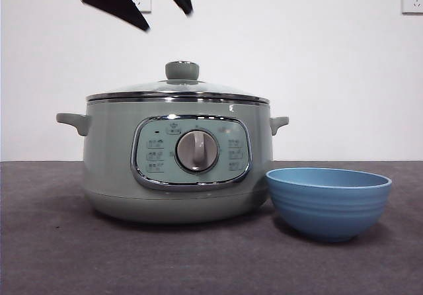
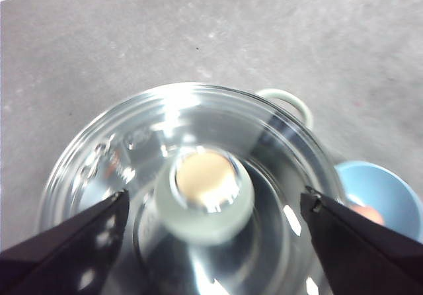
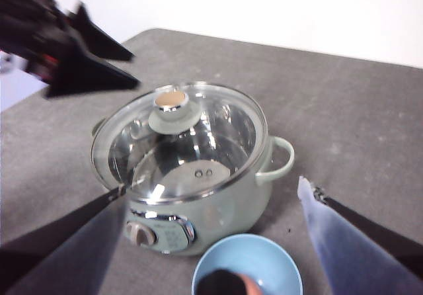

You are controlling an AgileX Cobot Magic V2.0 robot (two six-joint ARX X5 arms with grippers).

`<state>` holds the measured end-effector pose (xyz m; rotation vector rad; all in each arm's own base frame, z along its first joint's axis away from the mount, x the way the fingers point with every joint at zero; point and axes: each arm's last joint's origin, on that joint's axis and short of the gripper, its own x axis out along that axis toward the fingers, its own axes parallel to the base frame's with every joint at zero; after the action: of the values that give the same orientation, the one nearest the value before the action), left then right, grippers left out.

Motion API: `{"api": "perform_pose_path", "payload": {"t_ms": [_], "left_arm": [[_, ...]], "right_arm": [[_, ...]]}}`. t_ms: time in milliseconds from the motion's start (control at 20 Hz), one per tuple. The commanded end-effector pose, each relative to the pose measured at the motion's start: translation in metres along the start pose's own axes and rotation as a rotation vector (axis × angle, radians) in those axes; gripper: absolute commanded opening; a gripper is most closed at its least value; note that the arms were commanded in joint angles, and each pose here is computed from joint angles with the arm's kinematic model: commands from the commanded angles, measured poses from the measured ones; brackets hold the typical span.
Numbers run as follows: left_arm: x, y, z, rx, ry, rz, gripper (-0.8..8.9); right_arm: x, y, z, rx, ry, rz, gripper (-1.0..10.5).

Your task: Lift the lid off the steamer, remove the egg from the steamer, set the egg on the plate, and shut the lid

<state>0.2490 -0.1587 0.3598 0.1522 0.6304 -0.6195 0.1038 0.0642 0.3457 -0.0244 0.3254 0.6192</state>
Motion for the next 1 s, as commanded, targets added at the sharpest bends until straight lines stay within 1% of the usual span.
{"api": "perform_pose_path", "payload": {"t_ms": [50, 150, 350, 450, 650, 900, 950, 1000], "left_arm": [[-0.028, -0.003, -0.003, -0.006, 0.000, -0.011, 4.41], [-0.046, -0.005, -0.007, -0.007, 0.012, -0.032, 4.41], [-0.083, -0.010, -0.020, -0.012, 0.046, -0.113, 4.39], [-0.099, -0.012, -0.027, -0.016, 0.066, -0.137, 4.39], [-0.126, -0.015, -0.042, -0.023, 0.105, -0.140, 4.38], [-0.146, -0.018, -0.056, -0.056, 0.160, -0.186, 4.33], [-0.148, -0.018, -0.058, -0.057, 0.169, -0.186, 4.03], [-0.149, -0.018, -0.060, -0.058, 0.176, -0.185, 3.48]], "right_arm": [[-0.001, 0.000, -0.001, 0.010, 0.016, 0.001, 4.4], [-0.001, 0.000, -0.003, 0.010, 0.038, 0.003, 4.4], [-0.001, 0.000, -0.009, 0.017, 0.103, 0.011, 4.4], [-0.002, 0.001, -0.013, 0.024, 0.147, 0.042, 4.4], [-0.002, 0.003, -0.022, 0.043, 0.240, 0.102, 4.4], [-0.002, 0.005, -0.030, 0.077, 0.345, 0.189, 4.4], [-0.002, 0.005, -0.032, 0.084, 0.363, 0.209, 4.3], [-0.002, 0.006, -0.033, 0.089, 0.377, 0.222, 4.2]]}}
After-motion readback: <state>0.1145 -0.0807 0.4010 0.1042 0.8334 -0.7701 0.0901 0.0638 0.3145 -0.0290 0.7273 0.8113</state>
